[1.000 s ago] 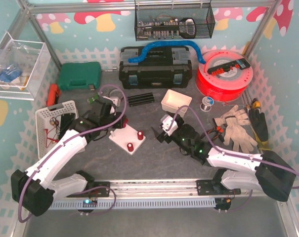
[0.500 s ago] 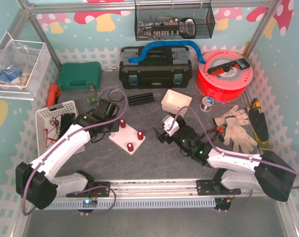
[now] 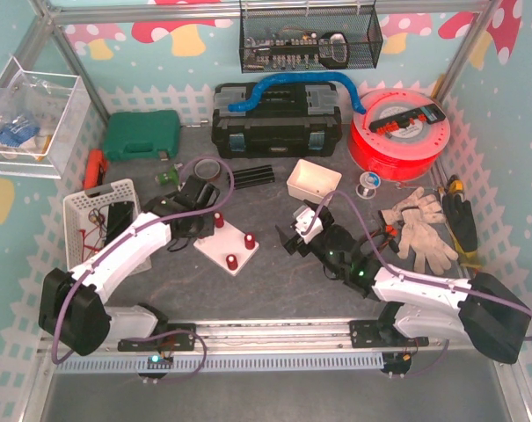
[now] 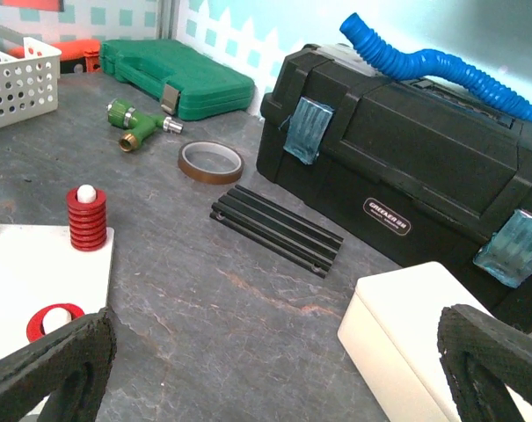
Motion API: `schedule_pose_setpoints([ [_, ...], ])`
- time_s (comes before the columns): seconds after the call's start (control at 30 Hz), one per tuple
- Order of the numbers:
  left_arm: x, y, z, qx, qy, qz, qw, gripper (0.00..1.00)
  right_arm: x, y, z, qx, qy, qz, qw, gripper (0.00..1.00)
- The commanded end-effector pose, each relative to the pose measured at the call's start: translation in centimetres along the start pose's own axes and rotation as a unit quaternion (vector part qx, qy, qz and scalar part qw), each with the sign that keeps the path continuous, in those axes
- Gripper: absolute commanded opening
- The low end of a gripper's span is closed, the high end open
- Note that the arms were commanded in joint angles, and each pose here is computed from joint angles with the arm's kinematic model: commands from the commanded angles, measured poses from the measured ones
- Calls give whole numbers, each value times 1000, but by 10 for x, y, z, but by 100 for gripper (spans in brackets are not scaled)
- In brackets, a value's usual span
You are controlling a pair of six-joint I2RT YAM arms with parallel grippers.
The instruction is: Install the large spring
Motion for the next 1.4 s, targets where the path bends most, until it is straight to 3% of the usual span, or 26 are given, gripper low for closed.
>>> schedule_pose_setpoints([
  [0.0, -9, 0, -6, -2, -24, -20, 1000, 2, 0, -4, -3, 14, -7, 7, 1000, 99],
  [0.73, -6, 2, 8, -12, 4, -35, 999, 10, 4, -5, -5, 18, -3, 3, 1000, 99],
  [1.37, -5, 5, -5, -13, 7, -49, 999, 9, 7, -3, -4, 6, -5, -1, 1000, 99],
])
Point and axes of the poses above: each gripper's point midway between its finger pads, its own z axis out along the fingers, its own y axis along the line the jaws close on, x = y × z, the point moved 9 cm from there along -z, back along the fingers, and after that the axes turned 12 degrees about -z, right-handed, at the moved point
